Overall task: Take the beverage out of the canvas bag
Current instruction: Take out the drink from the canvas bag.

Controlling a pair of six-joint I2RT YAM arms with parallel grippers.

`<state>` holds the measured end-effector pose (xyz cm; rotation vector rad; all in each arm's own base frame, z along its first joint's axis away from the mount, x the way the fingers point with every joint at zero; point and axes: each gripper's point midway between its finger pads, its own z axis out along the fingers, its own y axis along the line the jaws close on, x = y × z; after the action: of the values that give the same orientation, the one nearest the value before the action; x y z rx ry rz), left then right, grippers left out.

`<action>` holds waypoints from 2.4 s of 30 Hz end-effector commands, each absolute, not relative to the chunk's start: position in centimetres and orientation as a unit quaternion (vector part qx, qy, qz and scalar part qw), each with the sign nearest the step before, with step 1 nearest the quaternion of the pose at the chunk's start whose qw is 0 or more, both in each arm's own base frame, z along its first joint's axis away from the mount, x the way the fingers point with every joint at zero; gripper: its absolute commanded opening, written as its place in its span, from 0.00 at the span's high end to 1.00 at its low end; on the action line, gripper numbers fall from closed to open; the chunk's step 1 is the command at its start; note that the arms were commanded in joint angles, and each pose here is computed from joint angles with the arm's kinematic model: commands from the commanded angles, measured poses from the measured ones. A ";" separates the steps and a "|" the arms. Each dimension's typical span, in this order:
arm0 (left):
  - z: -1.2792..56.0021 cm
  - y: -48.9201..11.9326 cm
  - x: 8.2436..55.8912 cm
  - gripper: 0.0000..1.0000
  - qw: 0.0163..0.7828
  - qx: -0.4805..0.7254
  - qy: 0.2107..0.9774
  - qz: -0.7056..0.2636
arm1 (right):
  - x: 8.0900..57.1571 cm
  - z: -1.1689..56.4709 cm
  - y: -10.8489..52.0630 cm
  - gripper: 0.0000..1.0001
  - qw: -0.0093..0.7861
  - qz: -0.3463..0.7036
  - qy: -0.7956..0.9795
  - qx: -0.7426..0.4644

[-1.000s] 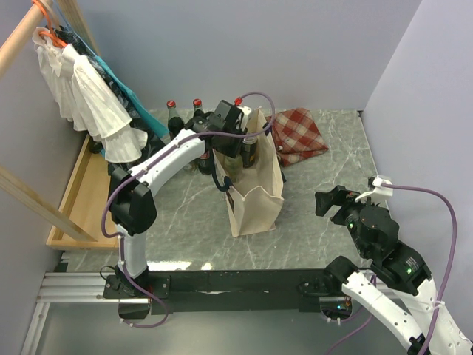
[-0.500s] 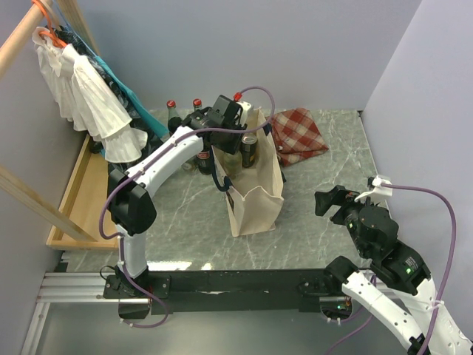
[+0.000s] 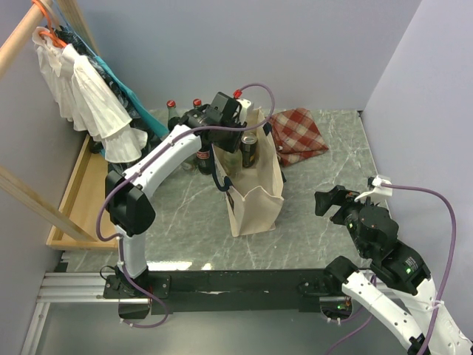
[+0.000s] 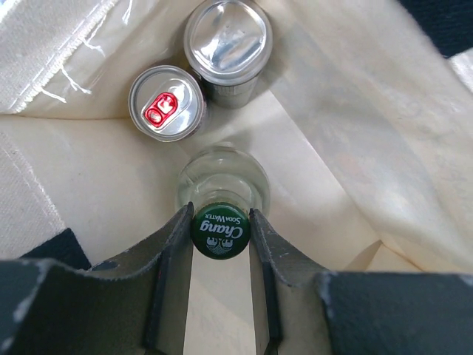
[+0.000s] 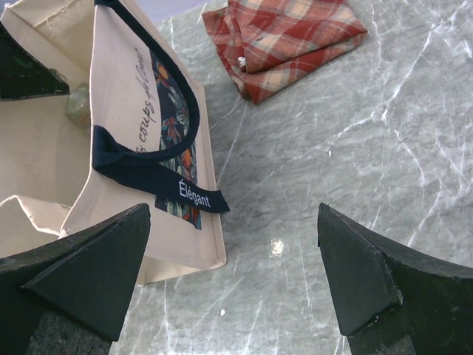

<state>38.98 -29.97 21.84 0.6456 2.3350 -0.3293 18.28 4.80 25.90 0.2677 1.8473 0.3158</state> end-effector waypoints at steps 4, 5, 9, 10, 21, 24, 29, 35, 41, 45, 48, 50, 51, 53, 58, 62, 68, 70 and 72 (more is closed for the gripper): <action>33.3 -31.2 38.8 0.99 0.464 0.251 0.827 -0.193 | 18.6 26.5 4.7 0.00 0.596 0.137 0.781 0.124; 33.4 -31.1 38.8 0.99 0.466 0.250 0.826 -0.193 | 18.7 26.5 4.7 0.00 0.596 0.136 0.782 0.123; 33.8 -31.0 38.4 0.99 0.467 0.250 0.825 -0.197 | 18.7 26.4 4.8 0.00 0.594 0.136 0.783 0.123; 33.8 -31.0 38.3 0.99 0.469 0.249 0.824 -0.199 | 18.7 26.4 4.8 0.00 0.594 0.136 0.783 0.123; 36.3 -30.9 37.5 0.99 0.489 0.249 0.808 -0.215 | 18.7 26.4 4.6 0.00 0.595 0.134 0.782 0.126; 36.8 -30.9 37.4 0.99 0.495 0.249 0.803 -0.220 | 18.7 26.4 4.6 0.00 0.595 0.134 0.782 0.125; 38.3 -31.1 36.9 0.99 0.507 0.249 0.791 -0.234 | 18.7 26.3 4.7 0.00 0.594 0.135 0.783 0.123; 39.6 -30.7 36.7 0.99 0.523 0.246 0.782 -0.236 | 18.7 26.4 4.7 0.00 0.595 0.136 0.782 0.124; 41.6 -30.0 36.4 0.99 0.549 0.235 0.767 -0.233 | 18.7 26.3 4.9 0.00 0.593 0.136 0.785 0.120; 43.5 -29.3 35.9 0.99 0.573 0.228 0.751 -0.236 | 18.7 26.3 4.8 0.00 0.594 0.137 0.784 0.122; 44.8 -29.0 35.7 0.99 0.587 0.221 0.741 -0.240 | 18.7 26.3 4.8 0.00 0.594 0.139 0.783 0.123; 45.4 -28.8 35.5 0.99 0.593 0.217 0.736 -0.242 | 18.6 26.3 4.8 0.00 0.595 0.139 0.782 0.123; 45.8 -28.6 35.4 0.99 0.598 0.215 0.732 -0.244 | 18.6 26.4 4.7 0.00 0.596 0.140 0.781 0.124; 46.4 -28.5 35.2 0.99 0.606 0.213 0.726 -0.247 | 18.6 26.4 4.7 0.00 0.597 0.140 0.780 0.125; 48.8 -28.3 34.5 0.99 0.625 0.210 0.704 -0.263 | 18.8 26.2 4.9 0.00 0.592 0.135 0.785 0.121; 49.4 -27.7 34.4 0.99 0.635 0.206 0.699 -0.257 | 18.9 25.9 4.9 0.00 0.587 0.130 0.789 0.122; 51.7 -27.5 34.1 0.99 0.661 0.200 0.672 -0.266 | 18.9 26.0 4.8 0.00 0.590 0.129 0.787 0.124; 52.1 -27.4 34.1 0.99 0.665 0.201 0.669 -0.264 | 18.9 25.9 4.8 0.00 0.589 0.128 0.788 0.124; 52.9 -26.7 34.0 0.99 0.676 0.191 0.664 -0.255 | 18.9 25.9 4.8 0.00 0.588 0.128 0.789 0.123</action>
<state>35.60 -28.49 39.15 0.5560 1.9022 -0.5085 18.47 4.87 25.31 0.2650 1.8645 0.2998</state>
